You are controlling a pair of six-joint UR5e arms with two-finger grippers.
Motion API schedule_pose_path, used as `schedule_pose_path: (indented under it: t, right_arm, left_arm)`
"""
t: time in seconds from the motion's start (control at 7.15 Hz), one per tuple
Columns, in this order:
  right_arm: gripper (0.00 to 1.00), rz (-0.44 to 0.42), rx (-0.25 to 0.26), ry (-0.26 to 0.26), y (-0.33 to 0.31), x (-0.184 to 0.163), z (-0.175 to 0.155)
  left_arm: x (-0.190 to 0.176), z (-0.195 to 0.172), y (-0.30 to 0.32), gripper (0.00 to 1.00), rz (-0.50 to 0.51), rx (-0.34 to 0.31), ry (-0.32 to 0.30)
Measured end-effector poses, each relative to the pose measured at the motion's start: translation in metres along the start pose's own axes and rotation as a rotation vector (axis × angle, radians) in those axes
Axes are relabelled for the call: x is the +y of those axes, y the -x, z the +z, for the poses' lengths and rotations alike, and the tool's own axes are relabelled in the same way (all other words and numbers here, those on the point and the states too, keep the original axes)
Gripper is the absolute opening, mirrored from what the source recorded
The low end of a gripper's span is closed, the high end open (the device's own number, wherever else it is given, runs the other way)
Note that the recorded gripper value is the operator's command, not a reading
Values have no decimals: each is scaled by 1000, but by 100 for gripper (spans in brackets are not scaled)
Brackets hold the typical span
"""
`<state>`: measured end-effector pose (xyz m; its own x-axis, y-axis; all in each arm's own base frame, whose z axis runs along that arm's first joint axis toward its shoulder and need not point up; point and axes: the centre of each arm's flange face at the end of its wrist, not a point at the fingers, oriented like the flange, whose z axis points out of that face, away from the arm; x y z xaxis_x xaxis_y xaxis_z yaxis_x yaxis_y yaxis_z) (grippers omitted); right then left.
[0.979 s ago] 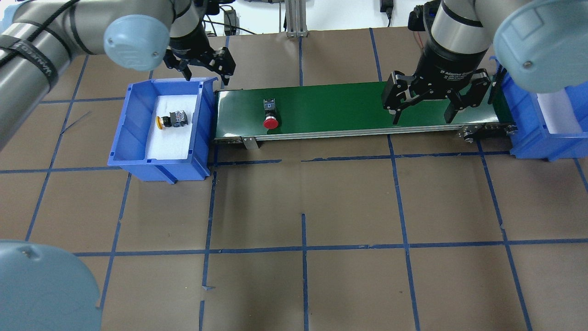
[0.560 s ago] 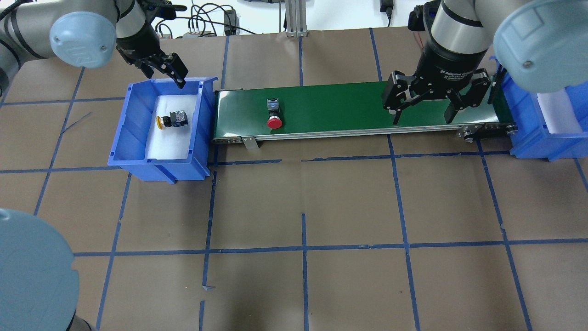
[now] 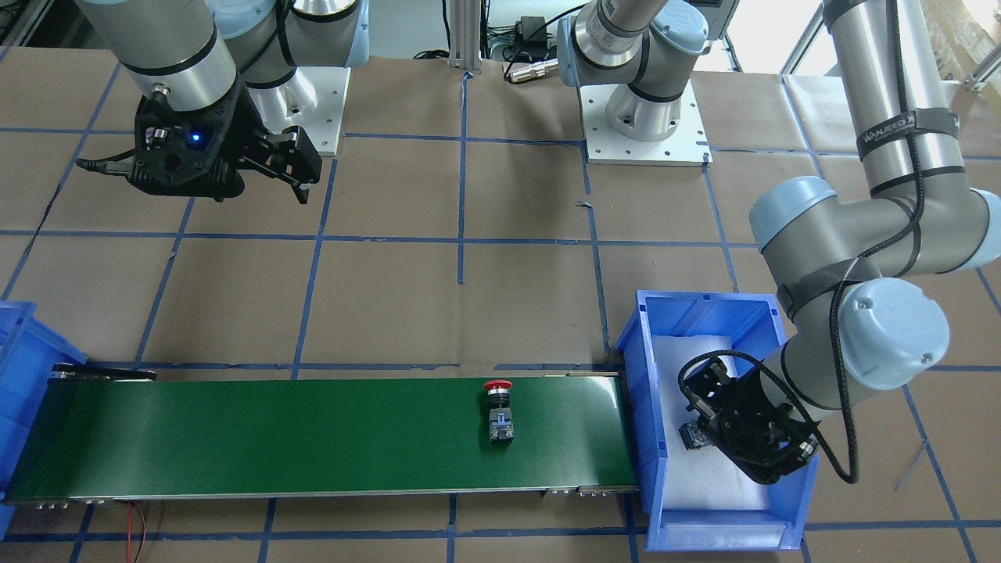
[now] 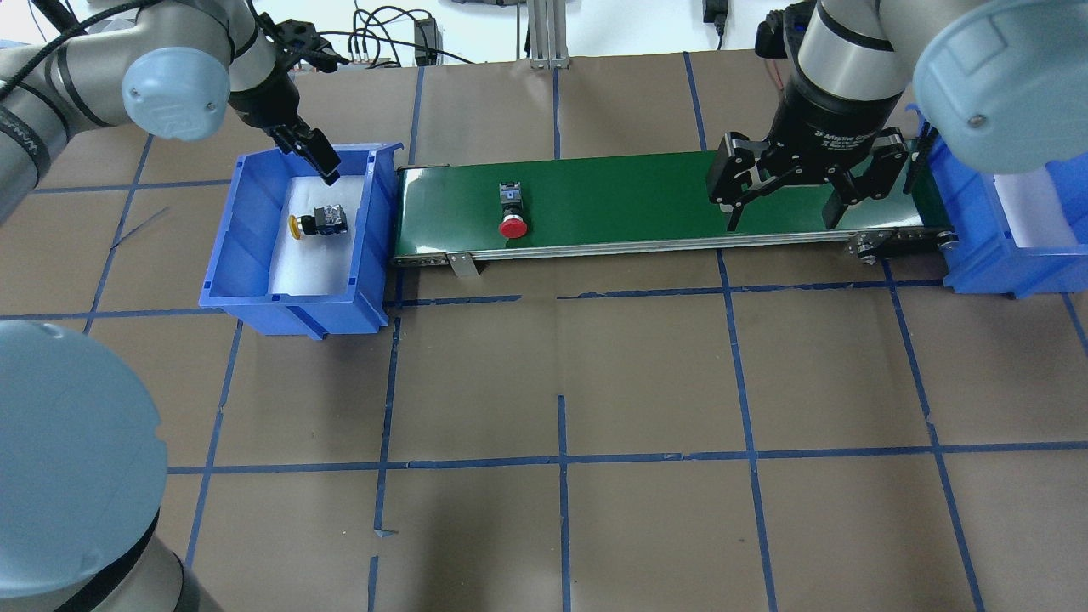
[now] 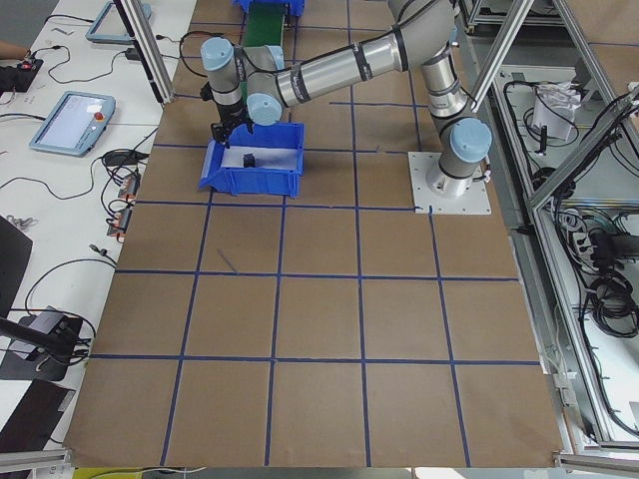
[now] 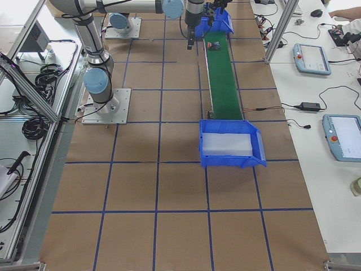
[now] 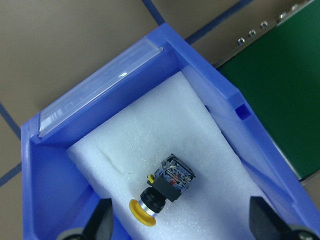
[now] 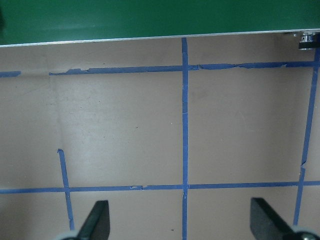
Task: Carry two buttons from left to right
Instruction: 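Move the left gripper back into the bin and grasp the yellow button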
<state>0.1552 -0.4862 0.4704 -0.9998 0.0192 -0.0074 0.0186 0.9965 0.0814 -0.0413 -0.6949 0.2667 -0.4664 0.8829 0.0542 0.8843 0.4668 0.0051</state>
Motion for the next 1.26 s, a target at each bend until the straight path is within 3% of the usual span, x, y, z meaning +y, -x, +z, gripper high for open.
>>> schedule_pose_path:
  t: [0.14, 0.42, 0.56, 0.7, 0.84, 0.98, 1.26]
  right_arm:
    - [100, 0, 0, 1, 0, 0, 0]
    - [100, 0, 1, 2, 0, 0, 0]
    - [100, 0, 2, 2, 0, 0, 0]
    - [100, 0, 2, 3, 0, 0, 1]
    - [100, 1, 2, 4, -1, 0, 1]
    - [100, 0, 2, 4, -1, 0, 1]
    - [100, -1, 2, 4, 0, 0, 1]
  left_arm:
    - [0, 16, 0, 95, 81, 22, 21]
    - [4, 35, 1, 88, 127, 40, 71]
    - [4, 45, 1, 73, 129, 52, 82]
    - [3, 54, 0, 47, 129, 63, 88]
    - [2, 59, -1, 29, 131, 66, 91]
    - [1, 59, 1, 20, 131, 61, 90]
    - [2, 40, 3, 20, 91, 30, 75]
